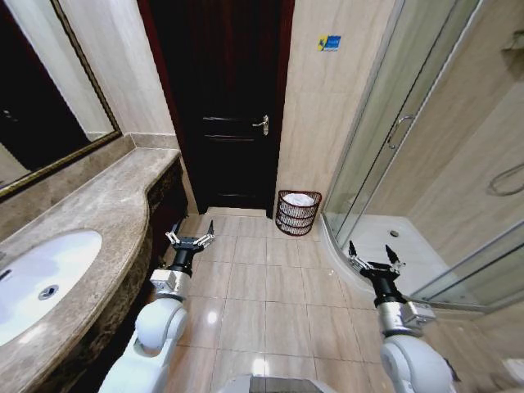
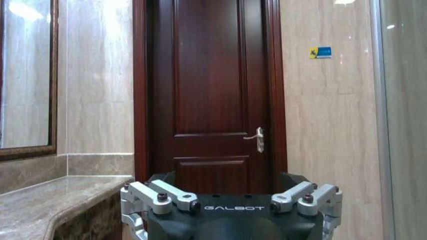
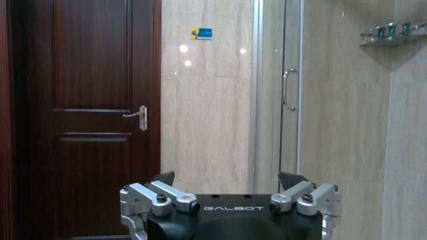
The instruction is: Discard the used towel into the hamper.
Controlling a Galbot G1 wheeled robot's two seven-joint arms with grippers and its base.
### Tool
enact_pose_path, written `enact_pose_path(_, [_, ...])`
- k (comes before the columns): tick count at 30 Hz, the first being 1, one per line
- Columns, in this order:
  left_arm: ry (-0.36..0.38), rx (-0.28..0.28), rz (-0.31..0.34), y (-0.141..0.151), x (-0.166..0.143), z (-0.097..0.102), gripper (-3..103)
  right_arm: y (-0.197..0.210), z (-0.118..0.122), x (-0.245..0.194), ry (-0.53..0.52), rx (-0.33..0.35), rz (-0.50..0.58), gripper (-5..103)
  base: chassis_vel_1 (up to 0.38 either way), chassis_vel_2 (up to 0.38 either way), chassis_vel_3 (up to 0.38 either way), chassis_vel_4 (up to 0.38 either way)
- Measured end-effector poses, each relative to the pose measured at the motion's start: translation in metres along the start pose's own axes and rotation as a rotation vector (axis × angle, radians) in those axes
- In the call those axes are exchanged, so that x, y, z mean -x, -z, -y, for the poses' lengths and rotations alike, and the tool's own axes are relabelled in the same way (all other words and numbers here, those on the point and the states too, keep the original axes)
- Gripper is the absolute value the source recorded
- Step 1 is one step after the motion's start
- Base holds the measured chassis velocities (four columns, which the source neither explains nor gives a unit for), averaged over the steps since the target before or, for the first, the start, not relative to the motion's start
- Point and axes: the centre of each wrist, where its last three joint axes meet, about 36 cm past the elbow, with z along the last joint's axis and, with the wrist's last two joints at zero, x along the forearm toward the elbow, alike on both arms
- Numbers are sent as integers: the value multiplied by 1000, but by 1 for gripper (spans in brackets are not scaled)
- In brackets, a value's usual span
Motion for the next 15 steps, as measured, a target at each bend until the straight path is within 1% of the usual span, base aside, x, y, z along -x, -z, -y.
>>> enact_pose_path(15, [0, 0, 0, 0, 0, 0, 100, 0, 0, 0, 0, 0, 0, 100, 0, 0, 0, 0])
